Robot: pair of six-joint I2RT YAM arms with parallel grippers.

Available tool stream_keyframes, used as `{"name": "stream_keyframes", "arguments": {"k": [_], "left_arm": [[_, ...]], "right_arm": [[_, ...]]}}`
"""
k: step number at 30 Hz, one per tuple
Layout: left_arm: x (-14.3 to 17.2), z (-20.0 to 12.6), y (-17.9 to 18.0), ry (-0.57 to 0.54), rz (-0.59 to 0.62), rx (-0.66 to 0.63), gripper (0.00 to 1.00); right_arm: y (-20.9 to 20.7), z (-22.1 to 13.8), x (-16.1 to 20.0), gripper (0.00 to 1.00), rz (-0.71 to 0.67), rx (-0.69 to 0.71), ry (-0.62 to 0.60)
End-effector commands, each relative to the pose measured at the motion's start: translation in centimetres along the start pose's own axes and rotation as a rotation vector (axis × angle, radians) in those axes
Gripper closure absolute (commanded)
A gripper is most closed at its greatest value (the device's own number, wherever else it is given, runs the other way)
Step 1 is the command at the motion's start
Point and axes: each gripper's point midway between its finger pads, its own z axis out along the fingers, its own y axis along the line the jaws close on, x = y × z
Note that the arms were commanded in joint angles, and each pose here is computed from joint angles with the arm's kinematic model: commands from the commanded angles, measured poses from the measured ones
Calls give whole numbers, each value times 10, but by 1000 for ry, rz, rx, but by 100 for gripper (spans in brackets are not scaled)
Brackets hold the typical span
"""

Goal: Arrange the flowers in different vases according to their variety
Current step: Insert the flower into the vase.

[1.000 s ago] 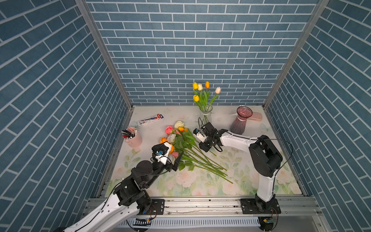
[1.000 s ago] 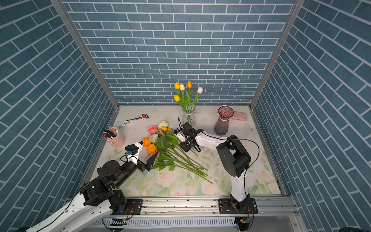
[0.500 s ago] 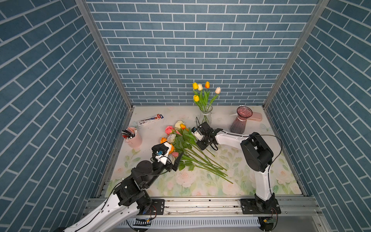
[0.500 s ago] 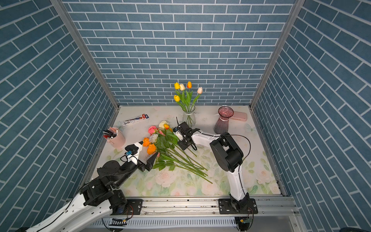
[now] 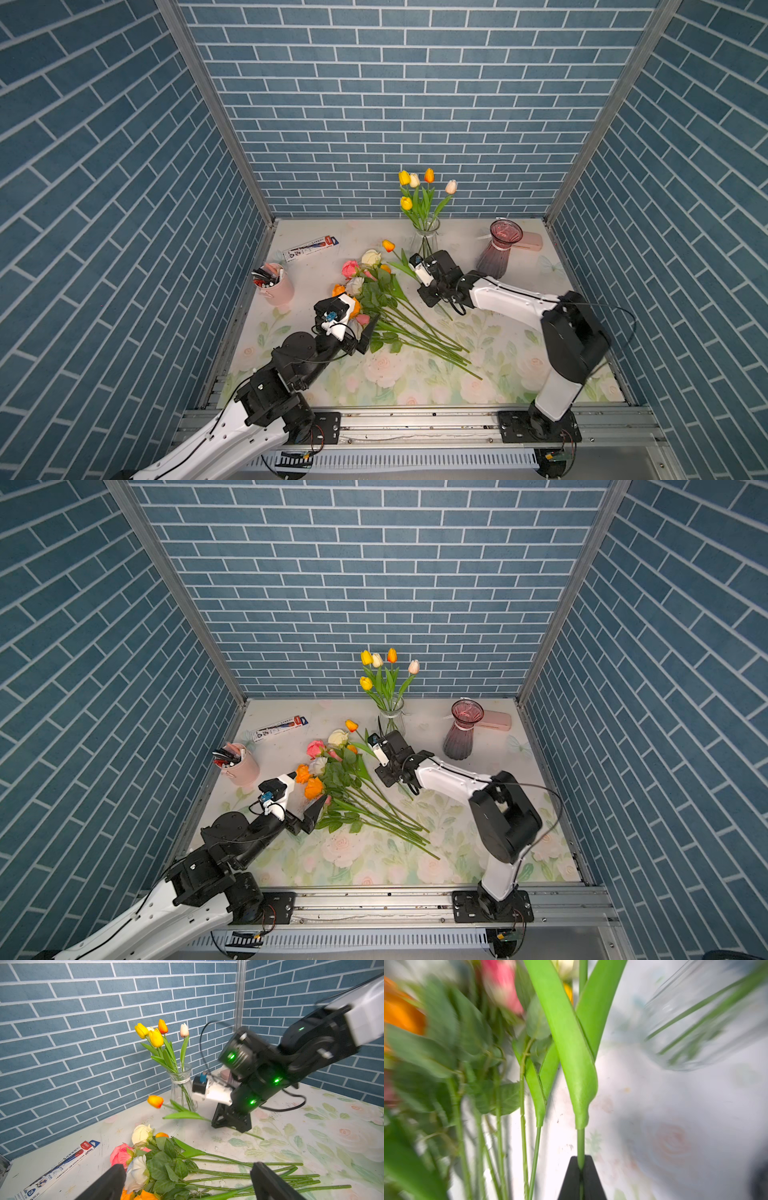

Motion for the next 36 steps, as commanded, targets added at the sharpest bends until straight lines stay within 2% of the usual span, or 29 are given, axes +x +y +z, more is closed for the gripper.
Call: {"name": "stream_keyframes", "arguments": {"k": [1,5,8,12,16,22,26,36], "left_arm": [[-10,-3,1,-23,-5,1,0],[-12,-3,0,-28,-7,7,0],[-12,-4,0,-28,-8,9,0],[-12,-4,0,-28,-8,10,0],[-13,-4,-1,-31,-8,11,0],[-13,-4,-1,-32,-9,11,0],[-13,-5,0,-35,-10,11,0],[-13,-5,0,-37,-11,12,0]], "right_arm": [[2,-39,-32,100,-5,-6,-250],[-4,-87,-54,100,-31,31,-483],[-20,-132,-81,100,-18,117,-707],[-57,-197,-116,100,70,223,-1012],[-100,-227,-152,100,157,234,-1166],[-128,-220,-216,100,133,202,-1237],[-134,-195,-248,100,115,131,-1235],[-151,-91,-268,100,161,51,-1132]]}}
